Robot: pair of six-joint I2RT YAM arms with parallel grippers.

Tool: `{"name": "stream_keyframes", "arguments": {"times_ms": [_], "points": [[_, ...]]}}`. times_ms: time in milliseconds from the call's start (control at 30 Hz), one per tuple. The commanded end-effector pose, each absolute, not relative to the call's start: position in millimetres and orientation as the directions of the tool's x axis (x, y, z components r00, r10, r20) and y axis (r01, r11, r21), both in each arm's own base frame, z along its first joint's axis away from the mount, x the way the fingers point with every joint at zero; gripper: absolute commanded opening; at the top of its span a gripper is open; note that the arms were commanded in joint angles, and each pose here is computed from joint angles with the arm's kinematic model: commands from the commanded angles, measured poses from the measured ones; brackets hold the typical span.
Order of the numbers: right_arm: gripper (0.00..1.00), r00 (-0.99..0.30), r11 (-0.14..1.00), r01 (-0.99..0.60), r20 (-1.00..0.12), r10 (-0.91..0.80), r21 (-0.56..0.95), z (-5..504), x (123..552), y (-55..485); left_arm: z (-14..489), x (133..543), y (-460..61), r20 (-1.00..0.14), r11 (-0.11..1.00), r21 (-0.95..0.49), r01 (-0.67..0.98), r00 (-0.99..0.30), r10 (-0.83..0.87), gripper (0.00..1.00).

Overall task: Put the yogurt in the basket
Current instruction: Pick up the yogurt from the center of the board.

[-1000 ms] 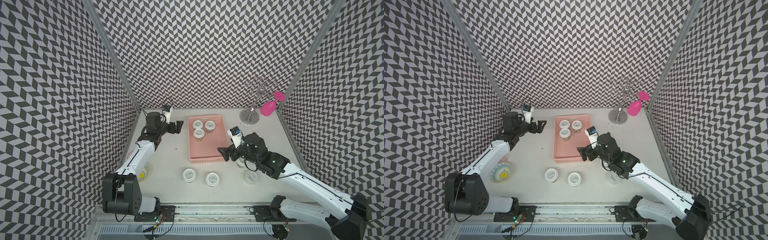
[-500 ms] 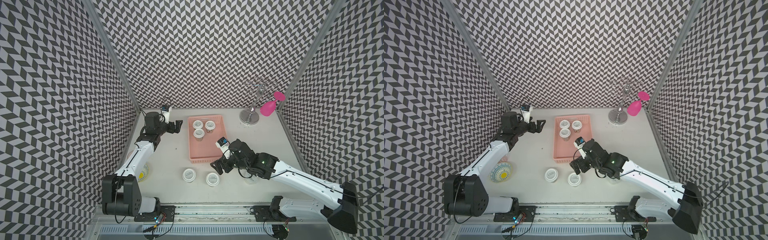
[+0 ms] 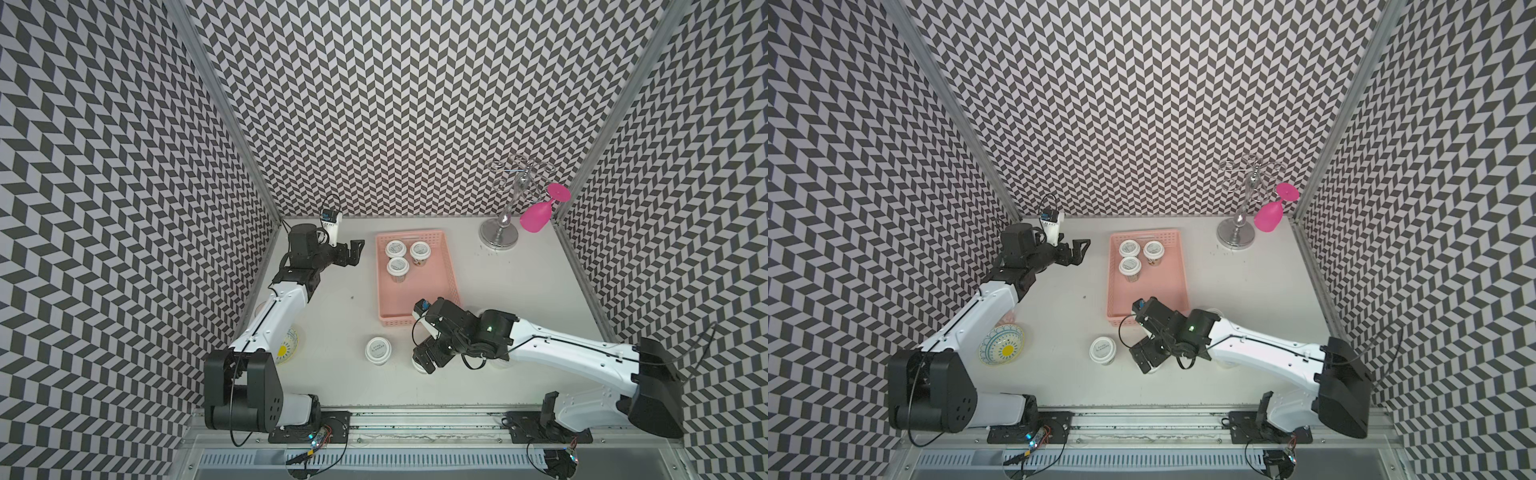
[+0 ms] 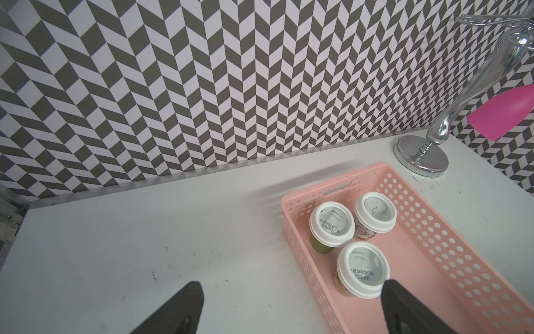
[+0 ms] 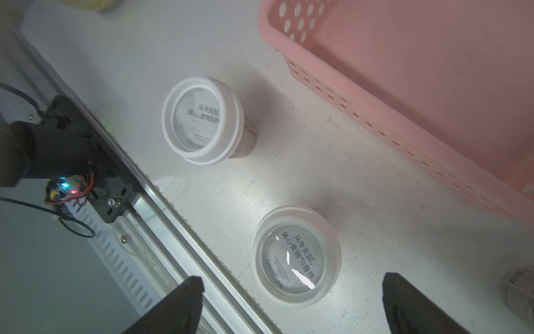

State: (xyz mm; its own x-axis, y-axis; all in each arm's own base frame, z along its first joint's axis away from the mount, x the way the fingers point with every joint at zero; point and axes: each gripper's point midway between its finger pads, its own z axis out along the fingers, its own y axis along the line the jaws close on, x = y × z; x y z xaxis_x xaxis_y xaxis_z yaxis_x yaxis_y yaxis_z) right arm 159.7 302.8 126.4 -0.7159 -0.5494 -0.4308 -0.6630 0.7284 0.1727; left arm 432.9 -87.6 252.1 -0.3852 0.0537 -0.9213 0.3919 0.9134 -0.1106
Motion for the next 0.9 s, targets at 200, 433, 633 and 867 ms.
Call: {"name": "stream_keyframes", "arguments": {"times_ms": [200,433,633,867], "points": [[0.99,-0.699,0.715,-0.684,-0.412,-0.585,0.144,113,157,314,262,431,-86,-0.933,0.908,-0.121,0.402,-0.359,0.035,1.00],[1.00,-0.684,0.712,-0.698,-0.369,-0.630,0.078,91,155,315,259,432,-86,-0.932,0.907,-0.124,0.403,-0.362,0.033,0.99],[1.00,-0.684,0.729,-0.684,-0.347,-0.641,0.001,81,161,312,258,434,-85,-0.931,0.909,-0.120,0.399,-0.363,0.036,0.99],[0.96,-0.662,0.713,-0.700,-0.348,-0.664,-0.031,81,163,315,257,434,-85,-0.931,0.910,-0.119,0.398,-0.364,0.037,0.99]]}}
